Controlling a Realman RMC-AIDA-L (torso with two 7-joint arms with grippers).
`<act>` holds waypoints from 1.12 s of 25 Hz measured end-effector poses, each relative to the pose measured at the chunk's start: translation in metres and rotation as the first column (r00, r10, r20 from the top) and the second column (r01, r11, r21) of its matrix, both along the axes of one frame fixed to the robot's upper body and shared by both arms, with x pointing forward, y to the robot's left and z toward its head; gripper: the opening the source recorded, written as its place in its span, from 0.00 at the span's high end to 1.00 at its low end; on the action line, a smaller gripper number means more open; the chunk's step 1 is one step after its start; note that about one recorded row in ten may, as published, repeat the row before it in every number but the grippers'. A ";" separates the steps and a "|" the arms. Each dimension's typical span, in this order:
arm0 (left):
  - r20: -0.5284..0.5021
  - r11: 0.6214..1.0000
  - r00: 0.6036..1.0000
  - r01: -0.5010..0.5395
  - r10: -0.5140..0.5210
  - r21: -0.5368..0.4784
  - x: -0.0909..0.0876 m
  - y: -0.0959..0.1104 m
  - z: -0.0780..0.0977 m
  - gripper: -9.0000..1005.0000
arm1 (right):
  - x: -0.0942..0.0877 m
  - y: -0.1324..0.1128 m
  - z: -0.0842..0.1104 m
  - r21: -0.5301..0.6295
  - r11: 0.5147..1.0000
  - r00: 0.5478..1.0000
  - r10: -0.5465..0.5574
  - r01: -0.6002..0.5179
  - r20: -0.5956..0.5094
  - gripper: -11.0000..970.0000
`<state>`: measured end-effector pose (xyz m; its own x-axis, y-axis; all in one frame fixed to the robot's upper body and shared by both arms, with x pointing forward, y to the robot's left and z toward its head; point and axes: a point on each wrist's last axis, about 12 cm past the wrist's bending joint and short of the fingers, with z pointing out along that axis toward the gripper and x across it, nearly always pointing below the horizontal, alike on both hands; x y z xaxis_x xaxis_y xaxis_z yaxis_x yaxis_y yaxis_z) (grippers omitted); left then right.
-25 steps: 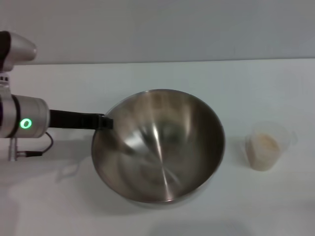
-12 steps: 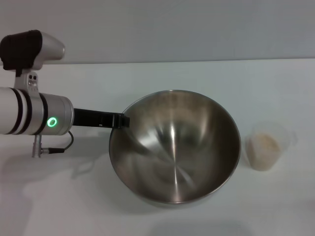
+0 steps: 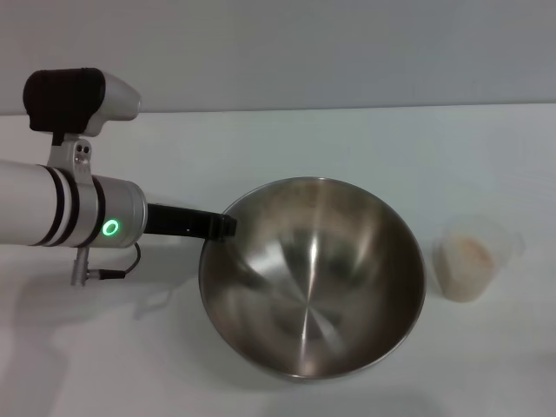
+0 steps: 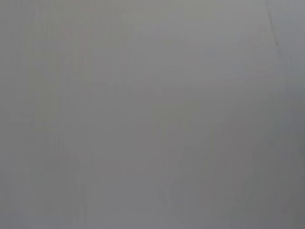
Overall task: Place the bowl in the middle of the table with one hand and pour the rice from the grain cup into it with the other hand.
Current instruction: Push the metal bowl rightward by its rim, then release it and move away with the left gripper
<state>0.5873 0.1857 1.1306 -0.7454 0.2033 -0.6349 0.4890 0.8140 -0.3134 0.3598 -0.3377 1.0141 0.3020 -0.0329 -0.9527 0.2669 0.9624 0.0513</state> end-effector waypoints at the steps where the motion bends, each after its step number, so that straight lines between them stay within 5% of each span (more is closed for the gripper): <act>1: 0.001 1.000 1.000 0.002 -0.002 0.001 0.000 -0.001 0.000 0.90 | 0.000 0.000 0.000 0.000 1.000 1.000 0.000 0.000 0.000 0.13; 20: 0.024 0.999 0.998 0.053 -0.053 0.003 0.001 -0.011 0.009 0.88 | 0.001 -0.001 -0.002 0.002 1.000 1.000 0.000 0.000 -0.022 0.13; 28: 0.175 0.994 0.979 0.107 -0.109 0.022 -0.001 -0.014 0.040 0.65 | 0.001 -0.001 -0.003 0.003 1.000 1.000 0.000 0.001 -0.023 0.13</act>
<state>0.5862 0.1716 1.1708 -0.5958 0.2853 -0.7507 0.6207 0.7568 -0.2049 0.3605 -0.3387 1.0115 0.2797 -0.0307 -0.9596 0.2686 0.9621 0.0475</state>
